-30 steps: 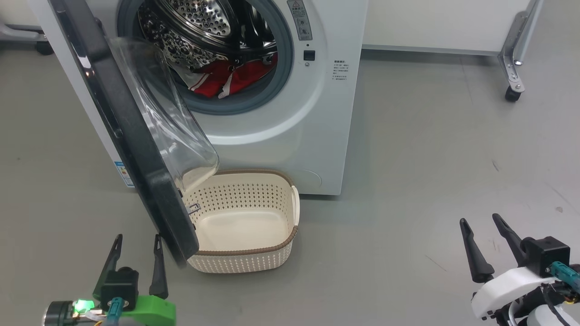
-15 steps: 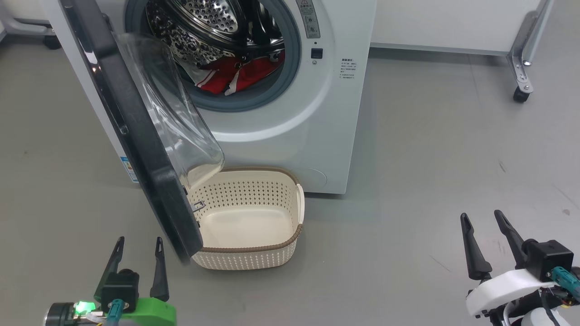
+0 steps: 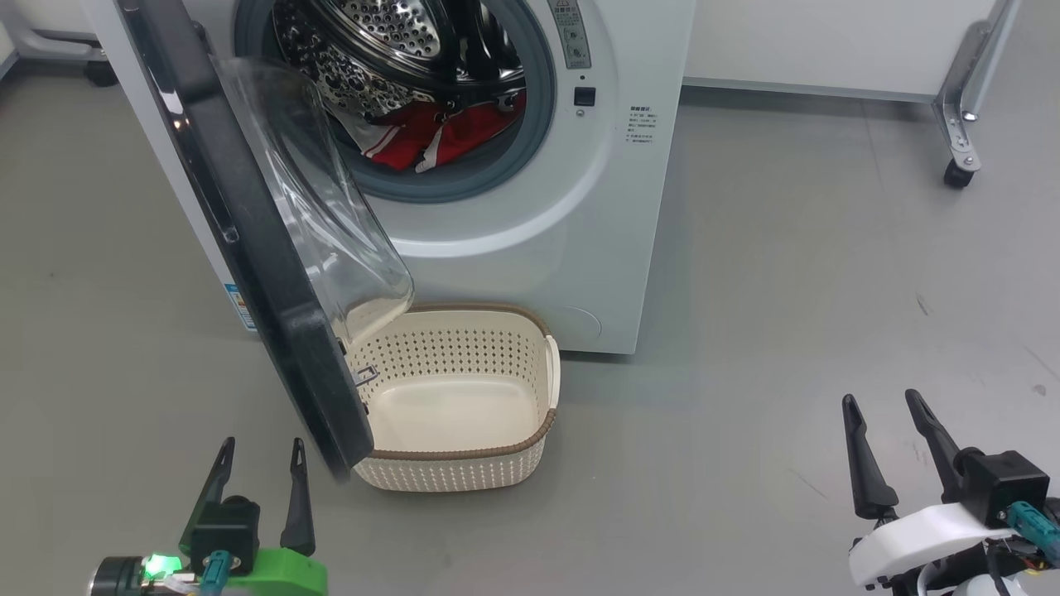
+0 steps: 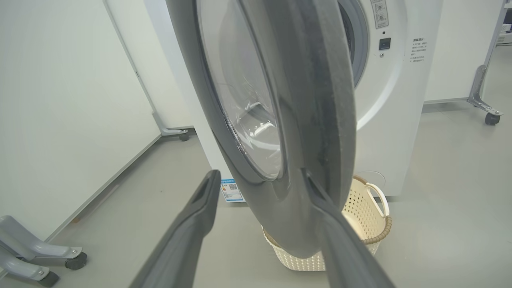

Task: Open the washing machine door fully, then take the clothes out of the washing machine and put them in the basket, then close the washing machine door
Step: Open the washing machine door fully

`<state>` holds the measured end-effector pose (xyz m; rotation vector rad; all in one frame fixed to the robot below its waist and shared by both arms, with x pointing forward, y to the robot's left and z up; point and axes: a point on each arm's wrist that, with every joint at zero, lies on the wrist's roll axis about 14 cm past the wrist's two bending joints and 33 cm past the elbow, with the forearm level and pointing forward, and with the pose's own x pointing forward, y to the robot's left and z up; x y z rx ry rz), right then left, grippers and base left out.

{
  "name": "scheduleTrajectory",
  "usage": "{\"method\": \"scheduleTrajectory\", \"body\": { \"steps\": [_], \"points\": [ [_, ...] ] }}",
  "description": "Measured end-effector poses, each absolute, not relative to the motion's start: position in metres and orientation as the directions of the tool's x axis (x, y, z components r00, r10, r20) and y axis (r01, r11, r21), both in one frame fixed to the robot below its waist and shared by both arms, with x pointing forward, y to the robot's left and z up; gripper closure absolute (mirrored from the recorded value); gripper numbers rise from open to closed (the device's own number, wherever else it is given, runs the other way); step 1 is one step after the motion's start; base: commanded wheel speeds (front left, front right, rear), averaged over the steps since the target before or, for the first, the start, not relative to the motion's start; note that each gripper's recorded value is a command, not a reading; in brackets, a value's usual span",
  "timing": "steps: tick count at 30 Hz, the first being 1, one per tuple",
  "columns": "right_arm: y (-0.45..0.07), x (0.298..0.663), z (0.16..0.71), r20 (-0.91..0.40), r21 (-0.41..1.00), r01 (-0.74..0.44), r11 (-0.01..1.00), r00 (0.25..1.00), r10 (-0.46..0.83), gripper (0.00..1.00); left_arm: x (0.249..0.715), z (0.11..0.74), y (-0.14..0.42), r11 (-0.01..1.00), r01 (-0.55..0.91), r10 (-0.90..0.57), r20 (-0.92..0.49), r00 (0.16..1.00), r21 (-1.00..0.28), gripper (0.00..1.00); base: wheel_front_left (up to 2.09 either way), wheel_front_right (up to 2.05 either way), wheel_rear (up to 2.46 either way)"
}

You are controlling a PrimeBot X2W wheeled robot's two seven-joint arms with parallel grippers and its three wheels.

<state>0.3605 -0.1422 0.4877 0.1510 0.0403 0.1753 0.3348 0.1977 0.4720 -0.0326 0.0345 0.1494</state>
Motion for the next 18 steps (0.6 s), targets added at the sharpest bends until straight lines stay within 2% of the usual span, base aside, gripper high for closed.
{"method": "scheduleTrajectory", "body": {
  "steps": [18],
  "points": [
    [-0.1384, 0.357, 0.489, -0.017, 0.144, -0.17, 0.975, 0.984, 0.175, 0.0, 0.3337, 0.4717, 0.195, 0.989, -0.142, 0.141, -0.037, 0.989, -0.03, 0.0, 0.0, 0.0, 0.0]
  ]
}}
